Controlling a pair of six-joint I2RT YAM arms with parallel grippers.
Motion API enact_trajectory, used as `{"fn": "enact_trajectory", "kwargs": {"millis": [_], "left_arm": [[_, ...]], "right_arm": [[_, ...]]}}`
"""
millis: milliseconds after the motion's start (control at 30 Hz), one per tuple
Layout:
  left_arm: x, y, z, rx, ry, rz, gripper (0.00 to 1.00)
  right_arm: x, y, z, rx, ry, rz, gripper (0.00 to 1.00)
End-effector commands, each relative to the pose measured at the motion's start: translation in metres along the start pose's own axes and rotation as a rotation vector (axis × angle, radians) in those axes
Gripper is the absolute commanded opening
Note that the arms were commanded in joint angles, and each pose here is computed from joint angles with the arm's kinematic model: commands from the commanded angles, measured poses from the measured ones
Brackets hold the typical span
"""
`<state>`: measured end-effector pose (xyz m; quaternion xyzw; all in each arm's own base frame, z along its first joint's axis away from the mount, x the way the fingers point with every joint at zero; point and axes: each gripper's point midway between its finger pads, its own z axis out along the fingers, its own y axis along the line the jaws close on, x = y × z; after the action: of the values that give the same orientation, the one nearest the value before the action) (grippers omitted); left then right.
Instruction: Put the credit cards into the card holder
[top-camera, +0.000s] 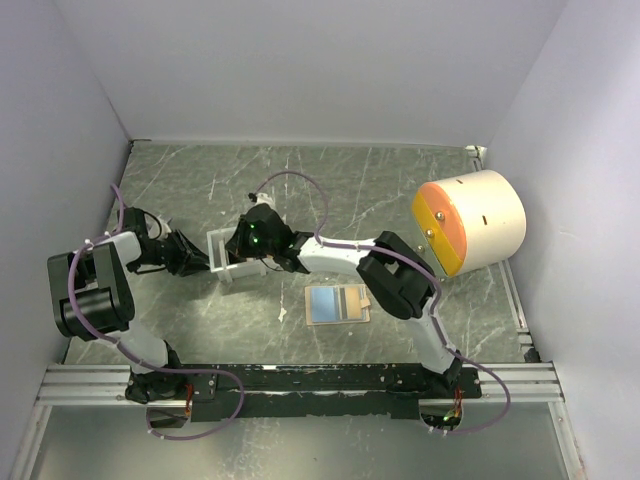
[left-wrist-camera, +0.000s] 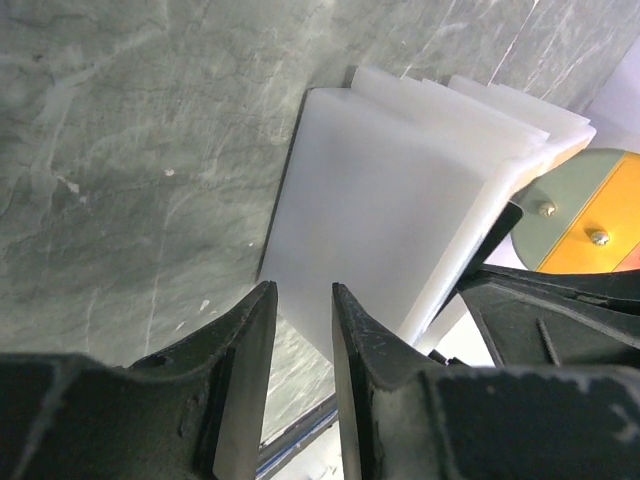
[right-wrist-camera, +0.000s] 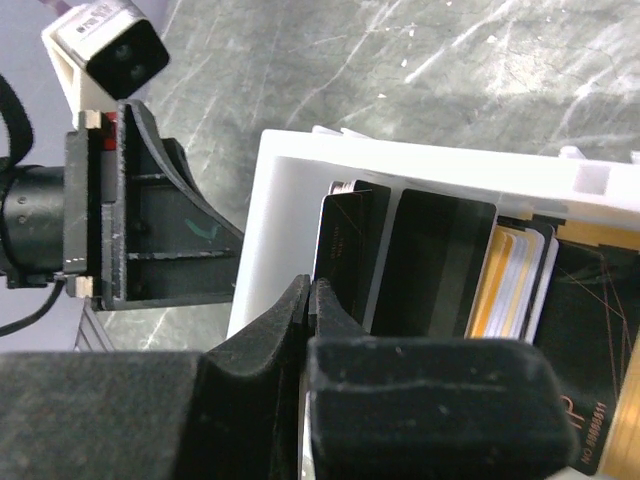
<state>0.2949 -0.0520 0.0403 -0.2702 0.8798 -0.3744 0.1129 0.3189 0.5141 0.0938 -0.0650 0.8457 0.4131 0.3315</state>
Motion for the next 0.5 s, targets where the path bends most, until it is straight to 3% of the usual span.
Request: {"fn": "enact_trajectory", "kwargs": {"millis": [0,267,467], "left_arm": [[-0.009,-0.010,-0.014,-0.032,-0.069,0.054,0.41],[-0.036,-0.040,-0.064,-0.119,-0.292,0.170,0.46],[-0.016,-0.084,-0.075,-0.092,-0.346,0.353,0.51]], "right_arm": [[-0.022,0.008,-0.019,0.002,-0.057,-0.016,0.00],[-0.048,-0.003,-0.063,0.002,-0.118,0.033,0.00],[-0.053,-0.004,-0.108,-0.017,-0.149,0.050,0.00]]}}
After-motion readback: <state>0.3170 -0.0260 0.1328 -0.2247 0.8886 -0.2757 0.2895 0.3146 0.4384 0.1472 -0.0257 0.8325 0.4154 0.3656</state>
